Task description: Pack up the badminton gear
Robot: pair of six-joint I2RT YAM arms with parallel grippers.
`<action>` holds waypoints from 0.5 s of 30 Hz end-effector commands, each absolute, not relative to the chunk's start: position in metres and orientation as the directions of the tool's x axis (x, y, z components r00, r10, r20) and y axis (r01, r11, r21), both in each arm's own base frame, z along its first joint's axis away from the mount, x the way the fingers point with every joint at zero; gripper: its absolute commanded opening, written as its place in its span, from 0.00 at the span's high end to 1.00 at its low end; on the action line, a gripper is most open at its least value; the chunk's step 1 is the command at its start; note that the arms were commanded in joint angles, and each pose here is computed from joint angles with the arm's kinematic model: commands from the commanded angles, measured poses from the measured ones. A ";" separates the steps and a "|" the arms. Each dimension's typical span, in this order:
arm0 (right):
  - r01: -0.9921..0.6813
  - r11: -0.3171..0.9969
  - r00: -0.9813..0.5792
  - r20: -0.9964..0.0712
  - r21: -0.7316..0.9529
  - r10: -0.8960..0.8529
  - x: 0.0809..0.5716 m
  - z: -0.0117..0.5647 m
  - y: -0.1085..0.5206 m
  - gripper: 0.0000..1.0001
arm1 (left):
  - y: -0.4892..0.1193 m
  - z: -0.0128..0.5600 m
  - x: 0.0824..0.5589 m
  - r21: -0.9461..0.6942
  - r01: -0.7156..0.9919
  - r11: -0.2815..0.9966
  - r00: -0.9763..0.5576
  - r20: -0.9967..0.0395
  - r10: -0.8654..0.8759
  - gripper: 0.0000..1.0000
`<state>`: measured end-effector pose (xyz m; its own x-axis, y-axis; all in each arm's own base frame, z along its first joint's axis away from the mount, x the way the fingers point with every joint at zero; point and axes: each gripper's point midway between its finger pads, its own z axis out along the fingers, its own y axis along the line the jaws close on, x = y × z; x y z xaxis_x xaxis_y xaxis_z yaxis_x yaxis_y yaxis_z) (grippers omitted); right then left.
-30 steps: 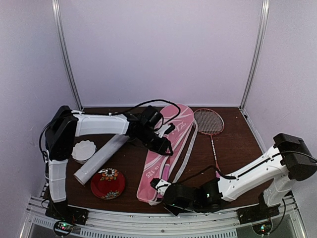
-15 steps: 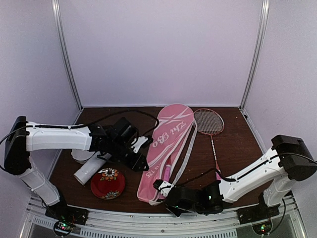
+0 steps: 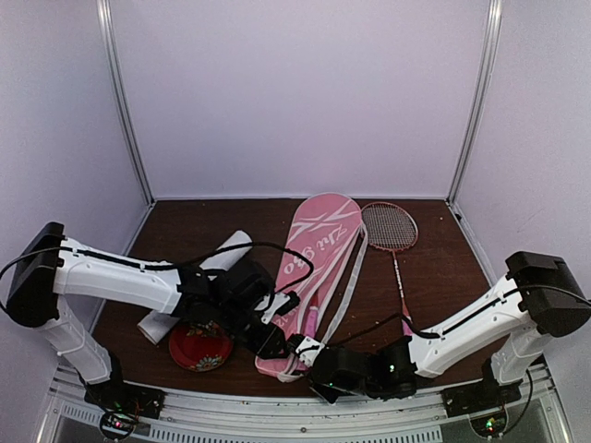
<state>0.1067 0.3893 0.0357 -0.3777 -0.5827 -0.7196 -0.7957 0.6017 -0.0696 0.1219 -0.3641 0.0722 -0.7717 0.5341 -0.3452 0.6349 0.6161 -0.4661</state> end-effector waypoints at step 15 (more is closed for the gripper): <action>-0.784 0.617 -0.382 -0.726 -0.074 -0.572 0.111 0.037 0.387 0.73 | -0.393 0.049 0.125 -0.471 0.590 0.656 -0.806 -0.305 0.507 0.70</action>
<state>0.1062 0.3843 0.0313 -0.3814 -0.5986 -0.7044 -0.7952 0.6010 -0.0801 0.1244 -0.3792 0.0481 -0.8060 0.5193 -0.2840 0.5892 0.6583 -0.4686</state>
